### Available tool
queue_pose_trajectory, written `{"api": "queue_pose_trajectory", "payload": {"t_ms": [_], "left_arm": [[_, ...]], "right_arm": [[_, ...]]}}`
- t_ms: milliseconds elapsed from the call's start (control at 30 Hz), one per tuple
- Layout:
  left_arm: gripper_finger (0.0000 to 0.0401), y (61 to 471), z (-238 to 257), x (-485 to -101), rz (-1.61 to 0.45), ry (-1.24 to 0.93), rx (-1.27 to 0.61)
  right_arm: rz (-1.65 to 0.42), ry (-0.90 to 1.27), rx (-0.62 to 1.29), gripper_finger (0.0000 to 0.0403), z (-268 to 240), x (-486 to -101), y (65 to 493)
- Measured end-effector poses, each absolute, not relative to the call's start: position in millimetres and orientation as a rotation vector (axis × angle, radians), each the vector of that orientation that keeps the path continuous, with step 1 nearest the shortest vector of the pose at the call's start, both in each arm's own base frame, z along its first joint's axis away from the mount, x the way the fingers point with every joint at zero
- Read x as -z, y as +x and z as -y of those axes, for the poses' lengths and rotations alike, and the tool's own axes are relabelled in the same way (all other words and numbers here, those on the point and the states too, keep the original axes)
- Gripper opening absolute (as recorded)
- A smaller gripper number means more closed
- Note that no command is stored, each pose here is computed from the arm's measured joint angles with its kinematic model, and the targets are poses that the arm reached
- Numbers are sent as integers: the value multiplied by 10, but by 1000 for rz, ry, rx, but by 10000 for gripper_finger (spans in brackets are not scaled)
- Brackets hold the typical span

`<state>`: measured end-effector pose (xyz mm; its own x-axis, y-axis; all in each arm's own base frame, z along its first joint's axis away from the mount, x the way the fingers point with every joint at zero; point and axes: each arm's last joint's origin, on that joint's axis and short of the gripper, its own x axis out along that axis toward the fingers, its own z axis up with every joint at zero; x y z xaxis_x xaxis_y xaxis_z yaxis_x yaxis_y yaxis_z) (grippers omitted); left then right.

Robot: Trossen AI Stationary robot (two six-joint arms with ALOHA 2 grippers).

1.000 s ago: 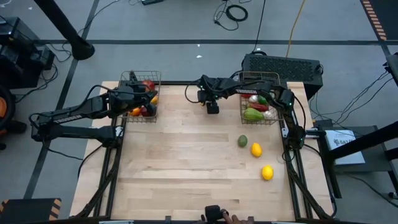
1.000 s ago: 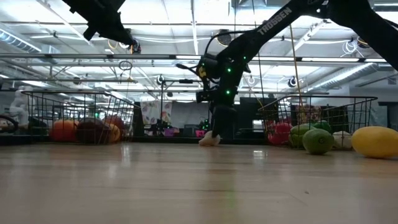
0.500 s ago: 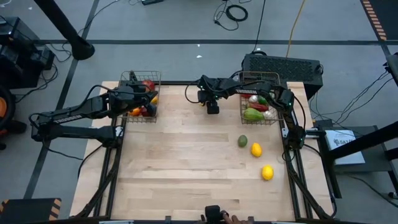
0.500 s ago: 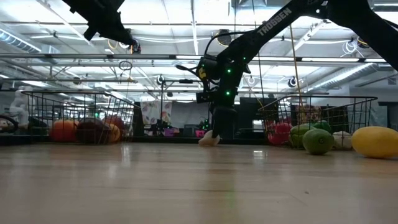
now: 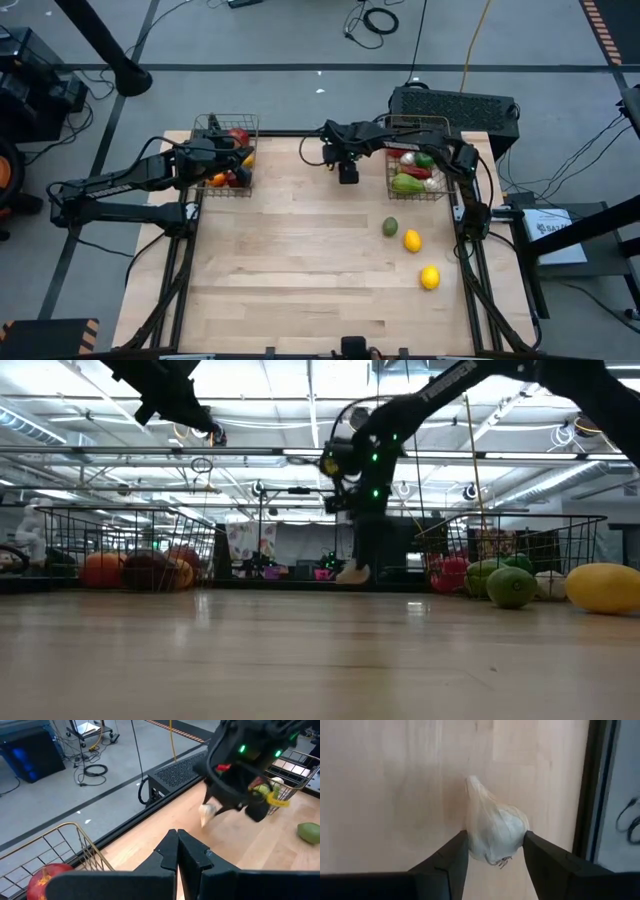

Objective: Sort produce into baskets
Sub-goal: Put the garlic into the right wire basket

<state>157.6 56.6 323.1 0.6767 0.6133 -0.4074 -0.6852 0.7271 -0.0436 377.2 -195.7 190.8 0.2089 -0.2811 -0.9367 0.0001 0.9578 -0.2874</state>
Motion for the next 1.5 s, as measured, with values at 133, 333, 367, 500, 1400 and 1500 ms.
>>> {"api": "queue_pose_trajectory", "payload": {"t_ms": [133, 333, 367, 500, 1400, 1500], "left_arm": [[6, 1577, -562, -3231, -385, -203, -723], [6, 1585, -557, -3238, -377, -207, -703], [6, 1588, -557, -3244, -371, -206, -701], [6, 1603, -557, -3273, -345, -193, -679], [52, 1641, -449, -3226, -438, -153, -292], [69, 1679, -437, -3202, -455, -153, -281]], "right_arm": [[-1368, -168, 232, 171, 1892, -2159, 3675], [-1346, -101, 287, 171, 1679, -2664, 3480], [-1344, -87, 297, 171, 1639, -2743, 3429], [-1340, -43, 389, 171, 1536, -3053, 3182], [-1379, 108, 821, 171, 1277, -2975, 2097], [-1374, 109, 825, 171, 1279, -2886, 2103]]}}
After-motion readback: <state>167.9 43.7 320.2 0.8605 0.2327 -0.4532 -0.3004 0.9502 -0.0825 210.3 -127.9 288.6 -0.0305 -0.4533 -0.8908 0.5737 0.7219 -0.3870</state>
